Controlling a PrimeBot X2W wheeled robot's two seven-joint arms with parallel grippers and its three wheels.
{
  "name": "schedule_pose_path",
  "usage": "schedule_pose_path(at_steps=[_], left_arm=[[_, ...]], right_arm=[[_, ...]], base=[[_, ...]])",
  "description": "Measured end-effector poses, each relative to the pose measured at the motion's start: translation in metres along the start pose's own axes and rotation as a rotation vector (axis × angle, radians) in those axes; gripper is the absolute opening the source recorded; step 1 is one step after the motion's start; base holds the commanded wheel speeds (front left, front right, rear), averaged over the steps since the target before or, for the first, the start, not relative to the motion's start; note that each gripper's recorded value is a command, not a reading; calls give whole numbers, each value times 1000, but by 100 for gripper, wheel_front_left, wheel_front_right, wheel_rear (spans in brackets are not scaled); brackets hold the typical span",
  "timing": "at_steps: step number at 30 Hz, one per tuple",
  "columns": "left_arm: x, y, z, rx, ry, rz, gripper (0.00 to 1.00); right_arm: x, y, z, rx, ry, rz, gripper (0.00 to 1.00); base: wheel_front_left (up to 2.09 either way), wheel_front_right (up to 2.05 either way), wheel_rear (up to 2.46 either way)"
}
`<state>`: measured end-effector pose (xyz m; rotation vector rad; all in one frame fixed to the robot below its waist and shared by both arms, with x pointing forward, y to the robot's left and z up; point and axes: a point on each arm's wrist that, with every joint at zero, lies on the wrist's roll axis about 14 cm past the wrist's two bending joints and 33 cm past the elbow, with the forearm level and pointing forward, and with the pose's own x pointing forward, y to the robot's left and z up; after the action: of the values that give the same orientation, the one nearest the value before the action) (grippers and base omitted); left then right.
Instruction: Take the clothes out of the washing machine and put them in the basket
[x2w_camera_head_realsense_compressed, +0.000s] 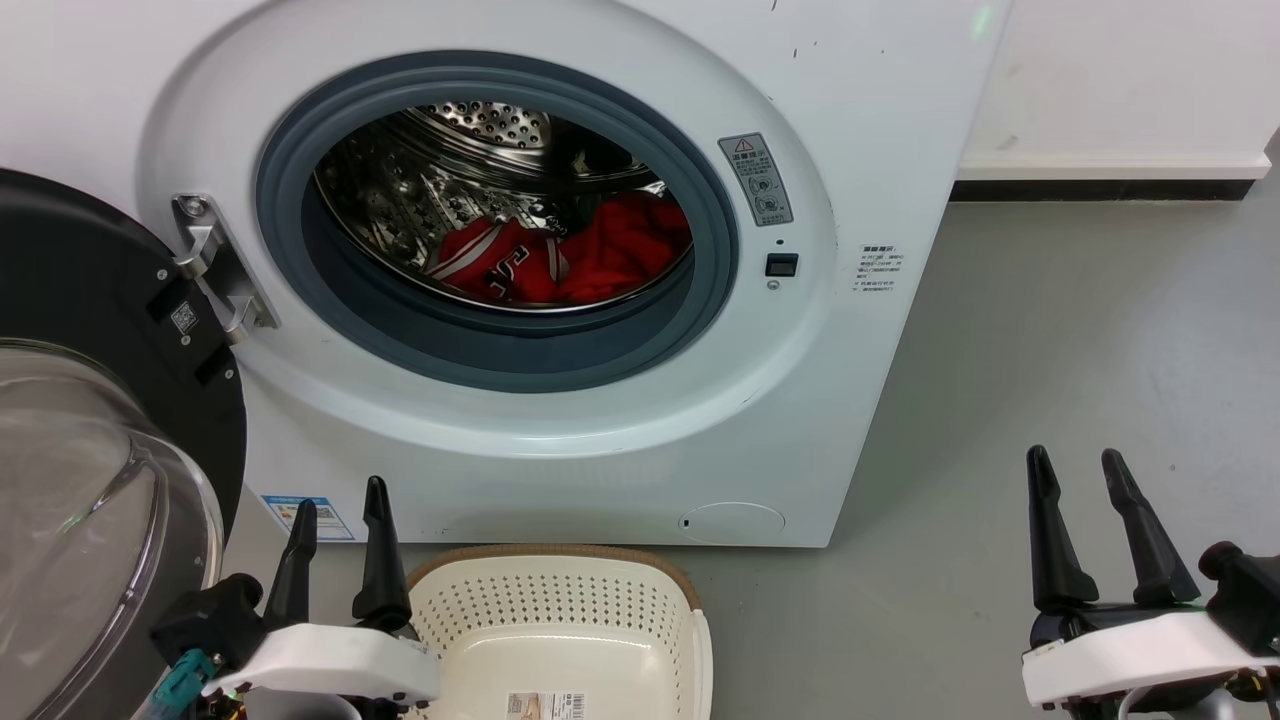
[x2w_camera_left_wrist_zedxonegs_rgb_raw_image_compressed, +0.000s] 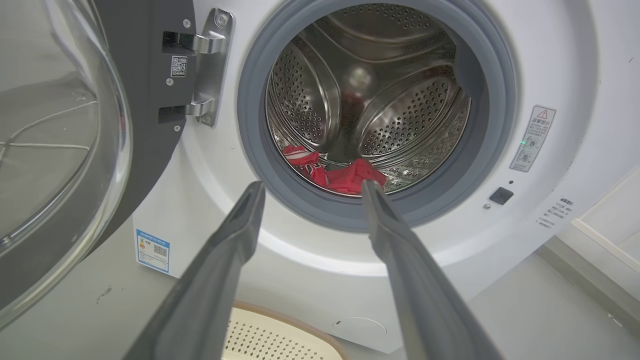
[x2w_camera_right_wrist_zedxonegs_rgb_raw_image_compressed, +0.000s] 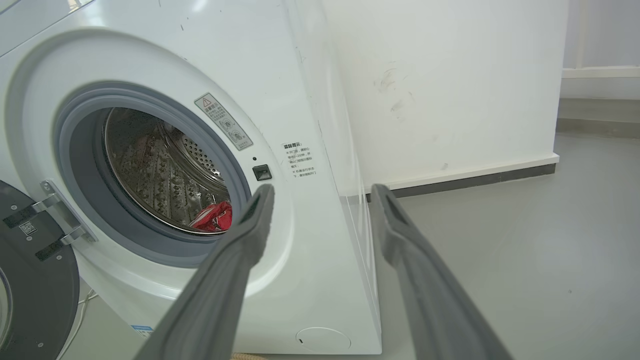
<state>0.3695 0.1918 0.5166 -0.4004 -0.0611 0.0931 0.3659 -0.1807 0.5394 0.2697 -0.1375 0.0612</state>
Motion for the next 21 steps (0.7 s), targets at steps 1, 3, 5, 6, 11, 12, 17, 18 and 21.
schedule_pose_path(at_steps=[1,3,5,6,11,12,17,18,21], left_arm=[[0,0,0,11,-2,0,100],[-1,-1,0,32,-5,-3,100],[-2,-1,-1,72,-8,-8,100],[-3,-2,-1,83,-9,-9,100],[-4,-2,-2,128,-13,-12,100],[-4,-3,-2,137,-17,-14,100],[-4,-5,0,179,-30,-22,100],[-5,-5,-1,188,-30,-24,100],[-6,-5,-1,215,-35,-29,100]], right_arm=[[-1,0,0,-10,-1,2,100],[-1,1,0,-34,-2,6,100],[-1,3,2,-75,-10,16,100],[-1,4,2,-85,-12,19,100],[-2,6,2,-135,-16,30,100],[-2,6,3,-145,-18,33,100],[-4,8,1,-189,-16,43,100],[-5,8,0,-197,-14,44,100],[-5,9,1,-227,-18,51,100]], base=[[0,0,0],[0,0,0],[0,0,0],[0,0,0],[0,0,0],[0,0,0],[0,0,0],[0,0,0],[0,0,0]])
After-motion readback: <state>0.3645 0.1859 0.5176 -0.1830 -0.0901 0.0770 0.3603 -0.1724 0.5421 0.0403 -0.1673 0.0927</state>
